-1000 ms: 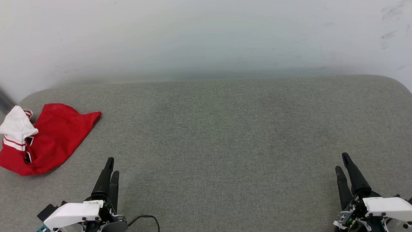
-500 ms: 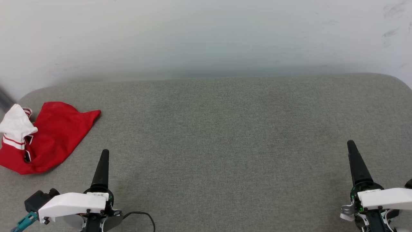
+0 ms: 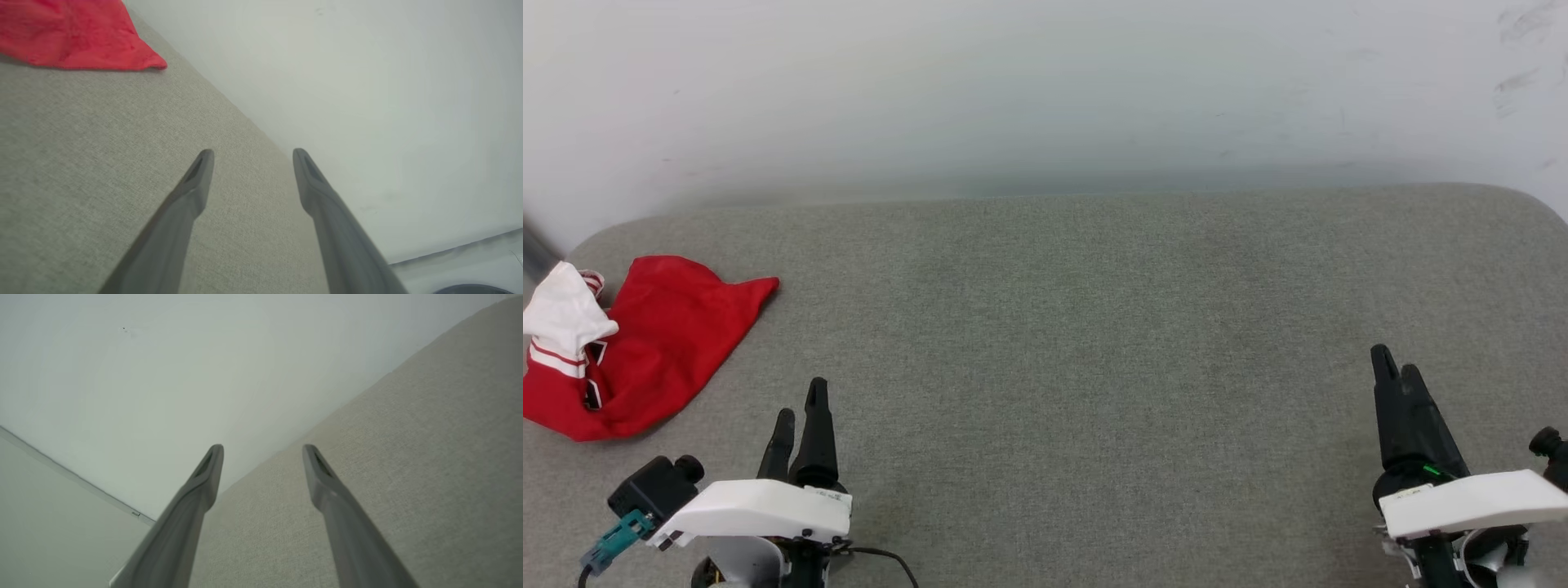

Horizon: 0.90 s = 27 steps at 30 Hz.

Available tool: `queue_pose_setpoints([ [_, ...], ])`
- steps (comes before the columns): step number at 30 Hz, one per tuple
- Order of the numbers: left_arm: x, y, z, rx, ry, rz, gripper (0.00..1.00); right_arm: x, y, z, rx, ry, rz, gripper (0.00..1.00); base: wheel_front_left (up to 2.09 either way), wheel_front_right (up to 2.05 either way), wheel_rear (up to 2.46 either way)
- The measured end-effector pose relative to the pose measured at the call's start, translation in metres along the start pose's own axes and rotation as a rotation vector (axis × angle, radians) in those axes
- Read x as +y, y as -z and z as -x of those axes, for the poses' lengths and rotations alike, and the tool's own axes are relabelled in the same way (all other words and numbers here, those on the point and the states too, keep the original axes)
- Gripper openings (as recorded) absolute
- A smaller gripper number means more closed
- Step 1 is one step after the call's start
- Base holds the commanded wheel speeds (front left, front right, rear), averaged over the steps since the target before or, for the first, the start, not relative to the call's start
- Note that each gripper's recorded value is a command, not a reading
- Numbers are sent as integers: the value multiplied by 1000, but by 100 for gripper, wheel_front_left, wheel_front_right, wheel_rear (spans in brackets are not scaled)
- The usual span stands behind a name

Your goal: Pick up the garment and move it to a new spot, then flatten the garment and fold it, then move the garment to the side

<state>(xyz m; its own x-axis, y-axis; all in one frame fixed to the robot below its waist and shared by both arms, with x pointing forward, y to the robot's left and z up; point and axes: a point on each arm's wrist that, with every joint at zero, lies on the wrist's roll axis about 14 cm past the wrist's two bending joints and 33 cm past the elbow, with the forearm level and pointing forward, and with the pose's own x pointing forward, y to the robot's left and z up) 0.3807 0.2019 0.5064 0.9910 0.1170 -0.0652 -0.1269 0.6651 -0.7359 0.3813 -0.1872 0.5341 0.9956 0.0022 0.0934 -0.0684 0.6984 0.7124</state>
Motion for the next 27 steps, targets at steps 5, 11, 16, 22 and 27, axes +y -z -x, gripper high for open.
queue_pose_setpoints([
  [5,-3,-2,0,-19,3,-80,100,1,0,1,-5,-6,71,100,0,0,0],
  [11,-8,-1,3,-30,21,-175,100,1,2,3,-2,-12,153,100,0,0,0],
  [16,-11,-3,4,-49,28,-248,100,4,2,3,-6,-24,217,100,0,0,0],
  [22,-17,-4,5,-70,44,-333,100,6,4,4,-5,-35,294,100,0,0,0],
  [27,-22,-5,5,-86,62,-392,100,8,5,4,-9,-49,354,100,0,0,0],
])
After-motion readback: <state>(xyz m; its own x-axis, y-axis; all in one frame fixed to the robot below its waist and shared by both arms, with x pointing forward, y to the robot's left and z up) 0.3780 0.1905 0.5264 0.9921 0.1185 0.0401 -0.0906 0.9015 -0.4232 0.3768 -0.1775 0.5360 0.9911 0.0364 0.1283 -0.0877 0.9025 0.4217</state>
